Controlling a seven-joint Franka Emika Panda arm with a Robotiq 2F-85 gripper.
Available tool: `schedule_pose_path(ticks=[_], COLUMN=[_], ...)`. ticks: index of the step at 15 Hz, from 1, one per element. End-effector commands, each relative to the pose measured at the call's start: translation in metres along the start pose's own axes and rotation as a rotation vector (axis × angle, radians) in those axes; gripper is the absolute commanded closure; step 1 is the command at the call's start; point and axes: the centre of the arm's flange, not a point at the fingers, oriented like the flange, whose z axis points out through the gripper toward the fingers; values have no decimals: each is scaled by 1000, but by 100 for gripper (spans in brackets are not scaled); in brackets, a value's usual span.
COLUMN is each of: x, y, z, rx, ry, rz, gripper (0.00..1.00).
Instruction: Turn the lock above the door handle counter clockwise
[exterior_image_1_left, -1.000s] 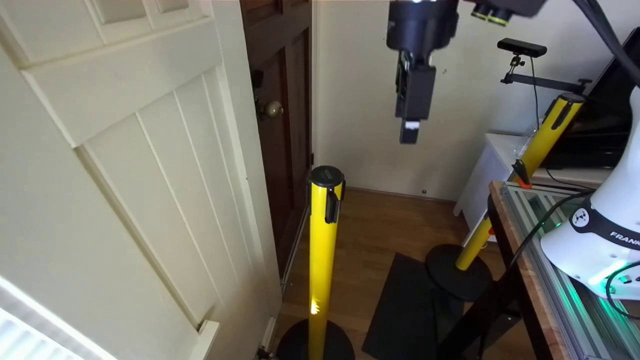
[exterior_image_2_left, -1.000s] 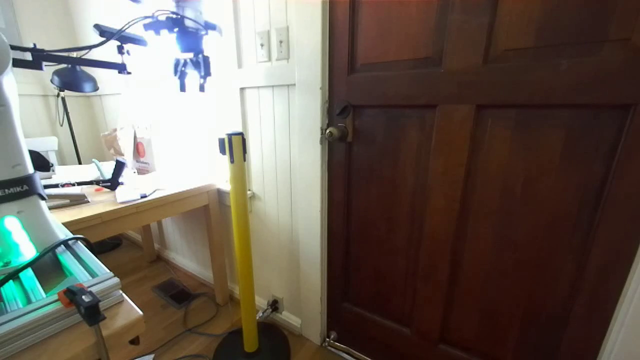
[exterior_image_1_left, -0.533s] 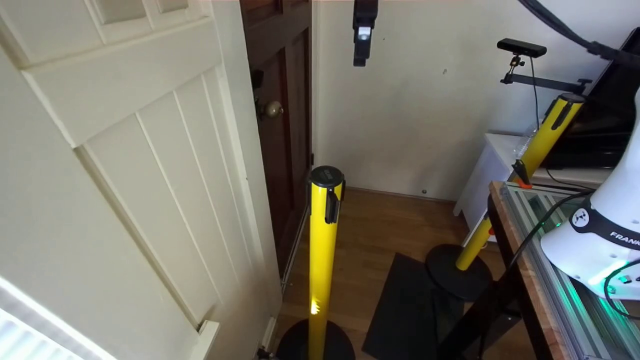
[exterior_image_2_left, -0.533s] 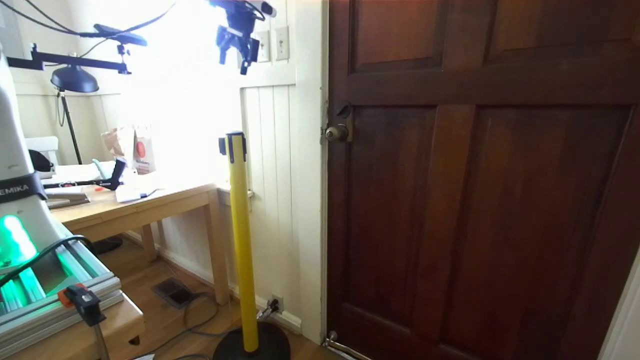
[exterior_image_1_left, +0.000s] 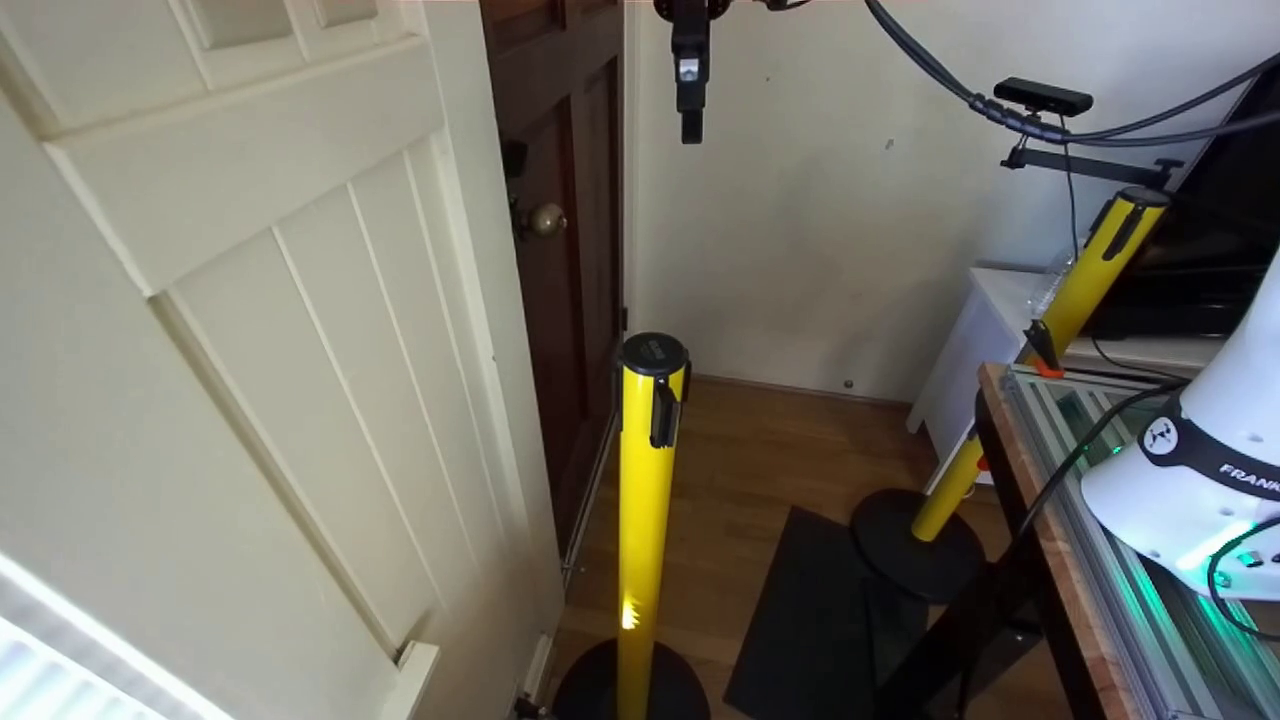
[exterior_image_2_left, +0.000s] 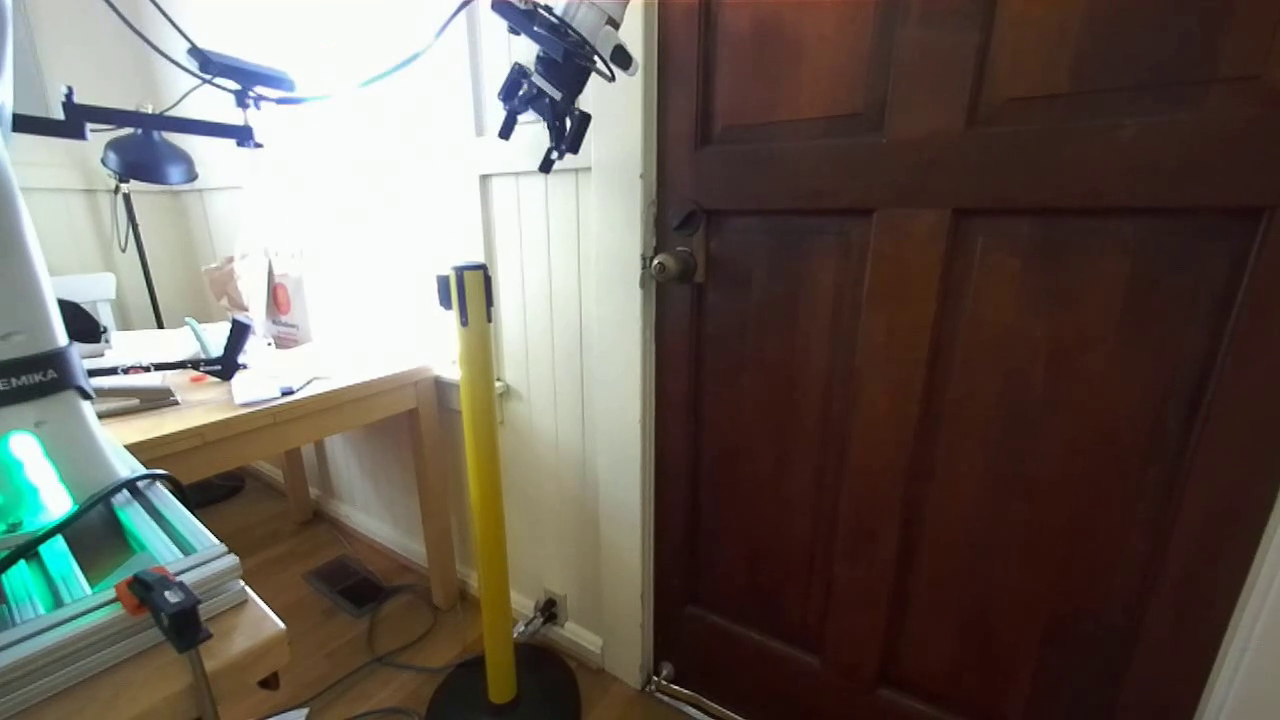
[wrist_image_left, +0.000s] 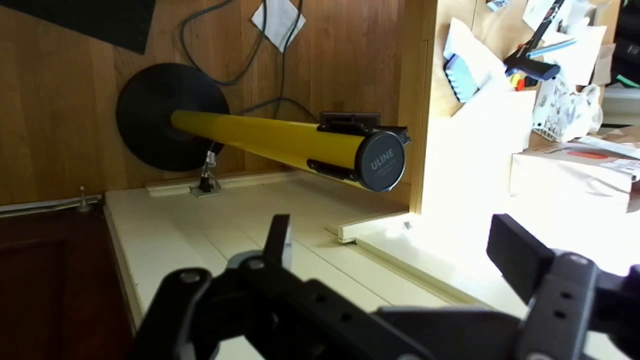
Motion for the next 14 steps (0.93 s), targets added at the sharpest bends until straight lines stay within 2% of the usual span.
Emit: schedule_pose_path(ticks=[1, 2, 5, 9, 12, 14], x=[2, 3, 14, 12, 29, 51], y=[-2, -5, 23, 76, 106, 119], z=[1, 0, -3, -1, 4, 7], rx=[0, -2, -2, 62, 119, 89], ry=[-3, -3, 107, 291, 438, 556], rz=[-5, -10, 28, 124, 199, 252], gripper=[0, 0, 0, 0, 0, 0])
